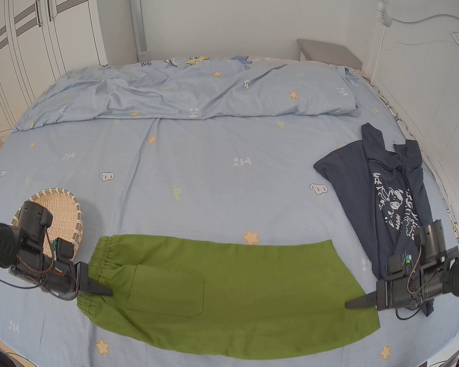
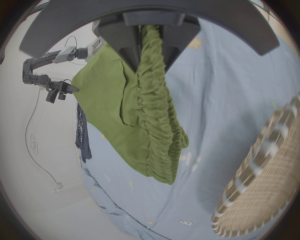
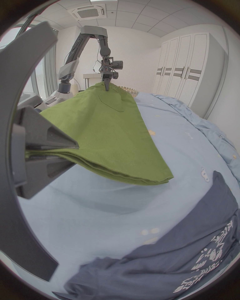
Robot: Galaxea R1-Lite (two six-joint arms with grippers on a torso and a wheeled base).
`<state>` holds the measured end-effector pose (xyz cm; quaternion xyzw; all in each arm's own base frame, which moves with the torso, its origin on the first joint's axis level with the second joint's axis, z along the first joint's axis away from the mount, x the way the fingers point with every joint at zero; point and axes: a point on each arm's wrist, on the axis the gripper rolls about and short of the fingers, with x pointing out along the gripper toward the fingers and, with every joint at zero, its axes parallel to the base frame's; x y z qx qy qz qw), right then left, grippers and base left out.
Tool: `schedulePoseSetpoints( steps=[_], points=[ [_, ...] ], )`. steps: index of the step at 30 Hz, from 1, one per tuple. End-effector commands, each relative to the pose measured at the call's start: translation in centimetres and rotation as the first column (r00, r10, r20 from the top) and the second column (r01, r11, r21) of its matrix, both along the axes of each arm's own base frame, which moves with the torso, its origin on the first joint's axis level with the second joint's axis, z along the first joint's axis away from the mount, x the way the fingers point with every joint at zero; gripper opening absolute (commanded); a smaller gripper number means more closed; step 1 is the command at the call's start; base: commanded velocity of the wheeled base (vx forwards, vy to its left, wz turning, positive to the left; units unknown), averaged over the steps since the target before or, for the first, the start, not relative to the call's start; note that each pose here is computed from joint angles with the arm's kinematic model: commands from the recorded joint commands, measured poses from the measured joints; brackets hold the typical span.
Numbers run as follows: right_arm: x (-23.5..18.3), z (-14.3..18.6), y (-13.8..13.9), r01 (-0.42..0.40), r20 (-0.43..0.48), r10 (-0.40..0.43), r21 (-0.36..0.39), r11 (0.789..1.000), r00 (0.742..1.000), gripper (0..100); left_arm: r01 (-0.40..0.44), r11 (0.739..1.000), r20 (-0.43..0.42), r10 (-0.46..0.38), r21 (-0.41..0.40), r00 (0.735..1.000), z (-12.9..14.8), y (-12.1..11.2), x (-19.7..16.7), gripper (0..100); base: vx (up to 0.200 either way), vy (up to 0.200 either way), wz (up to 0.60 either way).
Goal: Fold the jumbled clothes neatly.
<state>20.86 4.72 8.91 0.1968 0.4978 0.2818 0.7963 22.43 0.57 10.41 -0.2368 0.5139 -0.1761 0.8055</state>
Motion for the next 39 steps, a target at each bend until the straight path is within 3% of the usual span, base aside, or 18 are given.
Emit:
schedulePoseSetpoints(
  steps=[1,18,19,29,32,36,39],
  points=[
    [-3.9,-1.9,-0.1,-0.032,-0.019,0.032,-0.003,0.999,0.999,0,0.014,1.0,0.003,-0.014,0.003,1.0,-0.3,-0.6,-5.4,0,0.0,0.0,0.0],
    [-4.4,-4.0,-0.1,-0.037,-0.065,0.036,-0.009,0.999,0.997,0,0.012,1.0,0.024,-0.012,0.009,1.0,-3.2,-0.8,-7.9,0,0.0,0.0,0.0],
    [-4.4,-4.2,0.0,-0.046,-0.069,0.045,-0.01,0.999,0.997,100,0.009,1.0,0.019,-0.01,0.01,1.0,-3.3,-0.7,-7.9,0,0.0,0.0,0.0],
    [-4.2,-5.1,0.1,-0.044,-0.05,0.043,-0.005,0.999,0.998,100,-0.004,1.0,0.013,0.004,0.012,1.0,-3.5,-0.5,-7.9,0,0.0,0.0,0.0],
    [-4.0,-4.8,-0.1,-0.032,-0.019,0.032,-0.003,0.999,0.999,100,0.003,0.998,0.037,-0.005,0.057,0.999,-3.4,-0.3,-8.0,0,0.0,0.0,0.0],
    [-3.1,-3.8,-0.3,0.009,0.096,-0.008,-0.007,1.0,0.995,100,-0.123,0.969,0.137,0.095,0.212,0.986,-2.1,1.4,-8.4,0,0.0,0.0,0.0],
    [-2.9,-3.3,-0.4,0.031,0.157,-0.029,-0.011,0.999,0.987,100,-0.191,0.951,0.186,0.148,0.243,0.971,-1.3,2.2,-8.6,0,0.0,0.0,0.0]
  ],
)
